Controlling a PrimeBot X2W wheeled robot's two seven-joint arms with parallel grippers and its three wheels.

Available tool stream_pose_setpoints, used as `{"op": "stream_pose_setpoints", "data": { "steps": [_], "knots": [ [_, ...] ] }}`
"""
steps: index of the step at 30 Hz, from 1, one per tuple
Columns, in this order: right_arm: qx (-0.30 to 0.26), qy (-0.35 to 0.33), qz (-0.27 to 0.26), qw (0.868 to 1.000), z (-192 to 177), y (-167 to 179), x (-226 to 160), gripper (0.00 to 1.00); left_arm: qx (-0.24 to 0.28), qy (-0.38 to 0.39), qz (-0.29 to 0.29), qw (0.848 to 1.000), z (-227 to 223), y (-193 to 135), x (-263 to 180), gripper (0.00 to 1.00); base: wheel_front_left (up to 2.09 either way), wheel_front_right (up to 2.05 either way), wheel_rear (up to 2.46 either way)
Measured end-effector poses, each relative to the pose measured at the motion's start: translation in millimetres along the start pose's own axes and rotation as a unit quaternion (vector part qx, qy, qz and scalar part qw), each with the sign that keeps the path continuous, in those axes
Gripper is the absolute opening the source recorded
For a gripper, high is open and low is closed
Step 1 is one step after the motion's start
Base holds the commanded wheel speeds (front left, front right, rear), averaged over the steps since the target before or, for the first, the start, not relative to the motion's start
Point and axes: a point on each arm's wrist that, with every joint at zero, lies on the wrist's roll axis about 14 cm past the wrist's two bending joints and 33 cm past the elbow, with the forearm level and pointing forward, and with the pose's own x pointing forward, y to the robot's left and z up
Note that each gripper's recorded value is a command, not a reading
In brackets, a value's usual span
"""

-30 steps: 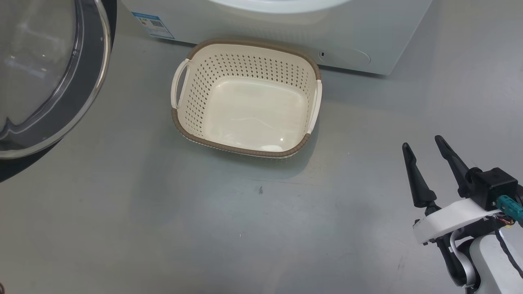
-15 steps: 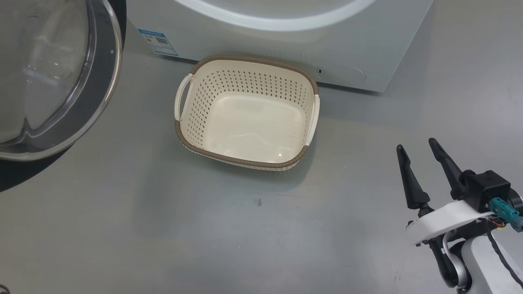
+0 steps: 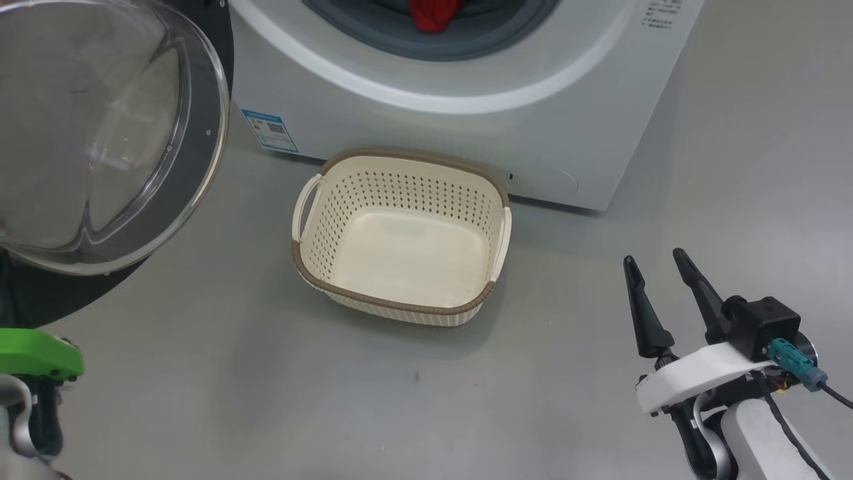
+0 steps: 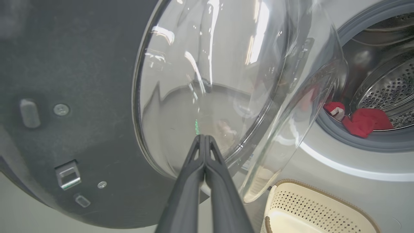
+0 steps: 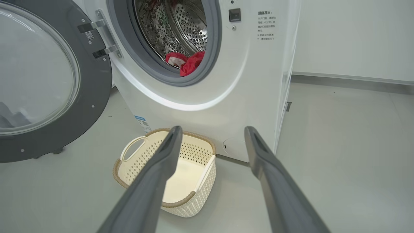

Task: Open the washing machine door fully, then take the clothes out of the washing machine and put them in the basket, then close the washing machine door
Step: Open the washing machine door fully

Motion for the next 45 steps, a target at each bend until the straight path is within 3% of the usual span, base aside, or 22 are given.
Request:
{"op": "stream_pose_setpoints", "data": {
  "steps": [12, 34, 45],
  "knots": [
    [0.005, -0.051, -0.017, 0.999, 32.1, 12.0, -22.2, 1.00, -0.005, -0.018, -0.082, 0.996, 3.8, -44.5, -30.3, 0.00, 0.00, 0.00, 0.00],
    [-0.013, -0.105, -0.089, 0.990, 62.3, -15.1, -74.4, 1.00, -0.041, -0.005, -0.239, 0.970, -19.5, -162.6, -78.0, 0.00, 0.00, 0.00, 0.00],
    [-0.012, -0.112, -0.107, 0.988, 64.5, -25.4, -81.0, 1.00, -0.048, -0.001, -0.267, 0.962, -24.4, -188.8, -87.1, 0.00, 0.00, 0.00, 0.00]
  ]
}}
